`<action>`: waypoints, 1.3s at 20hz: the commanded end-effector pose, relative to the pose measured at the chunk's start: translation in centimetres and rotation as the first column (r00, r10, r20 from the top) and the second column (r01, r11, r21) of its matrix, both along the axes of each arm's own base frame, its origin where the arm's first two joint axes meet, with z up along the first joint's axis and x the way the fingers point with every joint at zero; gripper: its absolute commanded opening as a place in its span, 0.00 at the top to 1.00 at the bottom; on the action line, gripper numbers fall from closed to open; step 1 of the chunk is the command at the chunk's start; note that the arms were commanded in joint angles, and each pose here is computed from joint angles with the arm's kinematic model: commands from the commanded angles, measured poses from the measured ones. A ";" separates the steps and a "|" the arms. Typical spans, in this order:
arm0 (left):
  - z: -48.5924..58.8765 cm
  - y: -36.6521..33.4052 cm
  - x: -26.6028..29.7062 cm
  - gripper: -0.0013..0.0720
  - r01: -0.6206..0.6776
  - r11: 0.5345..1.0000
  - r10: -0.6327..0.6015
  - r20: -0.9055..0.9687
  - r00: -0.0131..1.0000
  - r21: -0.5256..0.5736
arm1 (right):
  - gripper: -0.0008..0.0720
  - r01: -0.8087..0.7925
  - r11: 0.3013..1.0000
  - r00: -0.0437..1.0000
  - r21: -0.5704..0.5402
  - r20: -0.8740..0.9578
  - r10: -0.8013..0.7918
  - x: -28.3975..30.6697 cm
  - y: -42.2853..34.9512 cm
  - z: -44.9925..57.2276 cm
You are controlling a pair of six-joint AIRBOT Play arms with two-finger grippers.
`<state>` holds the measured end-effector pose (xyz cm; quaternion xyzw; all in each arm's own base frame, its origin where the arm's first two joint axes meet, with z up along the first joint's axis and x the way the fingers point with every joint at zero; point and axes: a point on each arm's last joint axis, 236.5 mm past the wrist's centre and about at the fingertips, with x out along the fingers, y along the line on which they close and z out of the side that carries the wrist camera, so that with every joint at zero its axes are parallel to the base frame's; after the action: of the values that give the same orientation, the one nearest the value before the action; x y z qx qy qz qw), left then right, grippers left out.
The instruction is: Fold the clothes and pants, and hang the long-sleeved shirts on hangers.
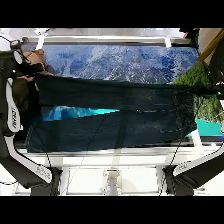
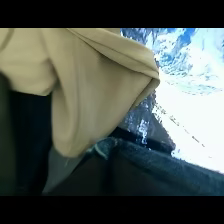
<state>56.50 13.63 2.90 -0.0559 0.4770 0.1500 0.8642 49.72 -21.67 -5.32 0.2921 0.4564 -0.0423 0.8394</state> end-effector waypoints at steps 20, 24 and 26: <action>-3.0 2.0 -39.0 0.03 -0.384 0.919 0.315 -0.421 0.850 -0.089 | 0.29 0.006 0.985 0.996 0.174 -0.085 0.009 -21.3 3.7 9.8; -5.5 0.1 -39.4 0.03 -0.410 0.763 0.273 -0.326 0.905 -0.500 | 0.29 -0.086 0.952 0.994 0.294 -0.035 0.101 -20.7 7.4 11.7; -6.4 -0.6 -40.9 0.03 -0.375 0.710 0.205 -0.334 0.920 -0.596 | 0.29 -0.107 0.941 0.992 0.321 -0.026 0.122 -20.7 8.3 12.1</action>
<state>15.88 15.21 -2.68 -0.3264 0.6232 0.2077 0.6797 29.18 -15.82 5.67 0.3752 0.4946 0.0287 0.7835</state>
